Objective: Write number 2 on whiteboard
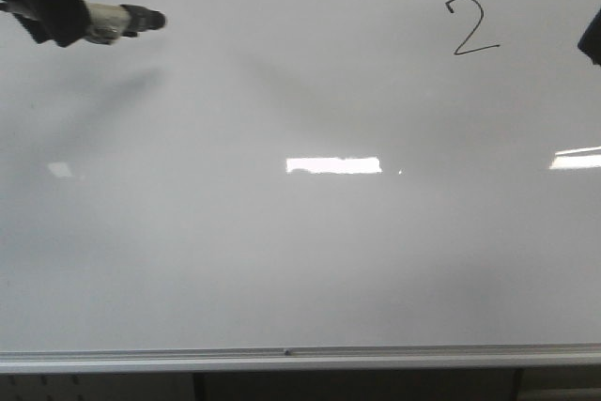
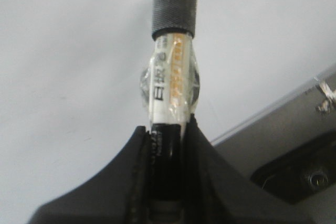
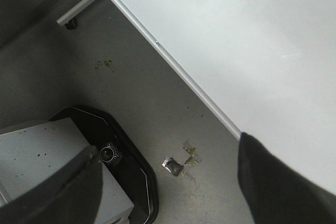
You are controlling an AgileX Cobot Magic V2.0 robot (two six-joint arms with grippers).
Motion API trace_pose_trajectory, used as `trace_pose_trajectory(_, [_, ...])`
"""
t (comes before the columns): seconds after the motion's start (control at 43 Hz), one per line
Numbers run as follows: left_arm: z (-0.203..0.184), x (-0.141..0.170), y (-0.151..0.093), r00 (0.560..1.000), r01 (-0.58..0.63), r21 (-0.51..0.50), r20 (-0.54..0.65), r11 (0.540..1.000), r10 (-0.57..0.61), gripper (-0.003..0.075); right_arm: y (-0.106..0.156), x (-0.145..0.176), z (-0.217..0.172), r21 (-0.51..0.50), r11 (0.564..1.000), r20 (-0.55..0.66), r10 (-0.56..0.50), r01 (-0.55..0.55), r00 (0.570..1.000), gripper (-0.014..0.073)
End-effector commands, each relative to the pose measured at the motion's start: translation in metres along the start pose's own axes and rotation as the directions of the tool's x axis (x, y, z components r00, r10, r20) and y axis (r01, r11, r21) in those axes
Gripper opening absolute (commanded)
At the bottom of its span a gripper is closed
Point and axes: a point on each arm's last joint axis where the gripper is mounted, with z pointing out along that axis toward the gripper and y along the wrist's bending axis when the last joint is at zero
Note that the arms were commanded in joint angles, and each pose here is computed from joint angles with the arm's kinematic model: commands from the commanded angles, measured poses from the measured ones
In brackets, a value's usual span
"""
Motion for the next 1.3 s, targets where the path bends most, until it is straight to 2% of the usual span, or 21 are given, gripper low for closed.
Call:
trace_pose_trajectory(0.0, [-0.027,0.002,0.029,0.959,0.164,-0.039,0.240,0.986,-0.150,-0.0020,0.001,-0.010,-0.013,0.039,0.999,0.082,-0.007,0.004,0.997,0.0561])
trace_pose_trajectory(0.046, [-0.028,0.011,0.038,0.931,0.222,-0.042,0.305,0.974,-0.199,-0.0020,0.001,-0.011,-0.013,0.041,0.999,0.084,-0.008,0.004,0.996,0.0561])
trace_pose_trajectory(0.186, [-0.021,0.032,0.054,0.789,0.368,0.009,0.527,0.930,-0.317,-0.0020,0.000,-0.011,-0.013,0.053,0.999,0.093,-0.008,0.003,0.996,0.0561])
trace_pose_trajectory(0.256, [-0.008,0.042,0.060,0.727,0.409,0.037,0.591,0.912,-0.350,-0.0020,-0.001,-0.012,-0.013,0.055,0.998,0.096,-0.008,0.003,0.995,0.0561])
trace_pose_trajectory(0.418, [0.025,0.063,0.068,0.623,0.471,0.089,0.671,0.878,-0.403,-0.0020,-0.001,-0.012,-0.013,0.060,0.998,0.100,-0.008,0.002,0.995,0.0561])
trace_pose_trajectory(0.581, [0.052,0.066,0.069,0.586,0.472,0.113,0.701,0.874,-0.407,-0.0020,-0.002,-0.013,-0.013,0.070,0.998,0.109,-0.009,0.001,0.994,0.0561])
trace_pose_trajectory(0.86, [0.081,0.056,0.071,0.495,0.440,0.154,0.780,0.885,-0.382,-0.0020,-0.002,-0.013,-0.013,0.068,0.998,0.107,-0.009,0.002,0.994,0.0561])
trace_pose_trajectory(0.976, [0.085,0.056,0.071,0.492,0.435,0.155,0.784,0.887,-0.378,-0.0015,-0.002,-0.013,-0.013,0.068,0.998,0.107,-0.009,0.002,0.994,0.0561])
trace_pose_trajectory(1.022, [0.086,0.056,0.071,0.494,0.432,0.154,0.784,0.889,-0.376,0.0002,-0.002,-0.013,-0.013,0.068,0.998,0.107,-0.009,0.002,0.994,0.0561])
trace_pose_trajectory(1.185, [0.085,0.055,0.071,0.485,0.423,0.154,0.794,0.893,-0.367,0.0197,-0.002,-0.013,-0.013,0.068,0.998,0.107,-0.009,0.002,0.994,0.0561])
trace_pose_trajectory(1.278, [0.085,0.055,0.071,0.484,0.423,0.154,0.795,0.893,-0.366,0.0283,-0.002,-0.013,-0.013,0.069,0.998,0.107,-0.009,0.001,0.994,0.0561])
